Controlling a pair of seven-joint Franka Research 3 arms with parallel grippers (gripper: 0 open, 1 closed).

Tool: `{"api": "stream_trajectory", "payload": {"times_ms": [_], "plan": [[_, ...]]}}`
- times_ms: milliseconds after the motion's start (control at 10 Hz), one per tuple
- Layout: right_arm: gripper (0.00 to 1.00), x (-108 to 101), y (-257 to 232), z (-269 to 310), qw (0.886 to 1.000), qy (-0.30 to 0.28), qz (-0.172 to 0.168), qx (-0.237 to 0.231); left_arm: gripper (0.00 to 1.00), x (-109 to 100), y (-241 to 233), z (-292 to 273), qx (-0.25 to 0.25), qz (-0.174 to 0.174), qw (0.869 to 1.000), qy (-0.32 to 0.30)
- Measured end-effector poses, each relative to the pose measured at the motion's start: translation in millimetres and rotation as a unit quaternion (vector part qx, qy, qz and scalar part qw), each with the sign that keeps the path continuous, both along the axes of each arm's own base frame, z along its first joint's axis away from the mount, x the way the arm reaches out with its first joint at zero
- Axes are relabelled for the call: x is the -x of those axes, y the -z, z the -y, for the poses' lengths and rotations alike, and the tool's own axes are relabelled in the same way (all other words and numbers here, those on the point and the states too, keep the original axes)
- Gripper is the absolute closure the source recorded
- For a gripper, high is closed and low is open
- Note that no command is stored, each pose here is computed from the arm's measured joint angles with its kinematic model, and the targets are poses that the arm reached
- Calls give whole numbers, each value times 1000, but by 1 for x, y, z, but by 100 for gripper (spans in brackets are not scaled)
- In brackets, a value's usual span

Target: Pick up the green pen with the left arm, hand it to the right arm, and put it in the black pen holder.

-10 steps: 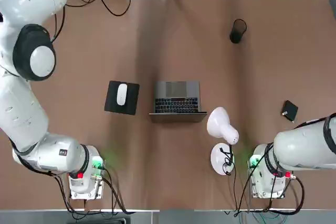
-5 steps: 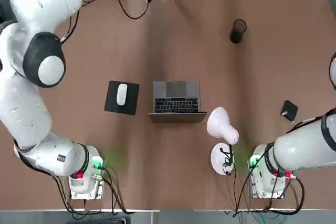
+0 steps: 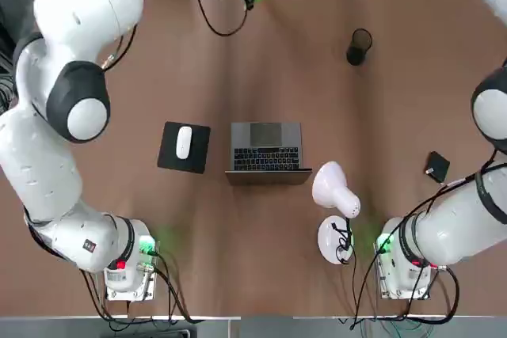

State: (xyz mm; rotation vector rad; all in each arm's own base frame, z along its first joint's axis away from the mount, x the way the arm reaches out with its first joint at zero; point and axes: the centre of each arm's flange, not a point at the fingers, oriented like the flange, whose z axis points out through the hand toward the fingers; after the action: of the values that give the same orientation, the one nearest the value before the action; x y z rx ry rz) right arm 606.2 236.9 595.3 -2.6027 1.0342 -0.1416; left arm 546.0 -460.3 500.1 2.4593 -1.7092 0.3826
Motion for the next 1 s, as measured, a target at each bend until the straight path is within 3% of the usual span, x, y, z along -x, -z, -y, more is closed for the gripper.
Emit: {"api": "stream_trajectory", "payload": {"times_ms": [300, 700, 1000], "plan": [[0, 3, 6, -57, 996, 79, -13, -37, 82, 23, -3, 32, 3, 5, 1000, 26], [13, 8, 15, -88, 993, 106, -32, -46, 82, 22, -16, 33, 12, 14, 1000, 26], [14, 21, 25, -112, 990, 122, -56, -46, 82, 20, -21, 32, 15, 16, 1000, 19]]}}
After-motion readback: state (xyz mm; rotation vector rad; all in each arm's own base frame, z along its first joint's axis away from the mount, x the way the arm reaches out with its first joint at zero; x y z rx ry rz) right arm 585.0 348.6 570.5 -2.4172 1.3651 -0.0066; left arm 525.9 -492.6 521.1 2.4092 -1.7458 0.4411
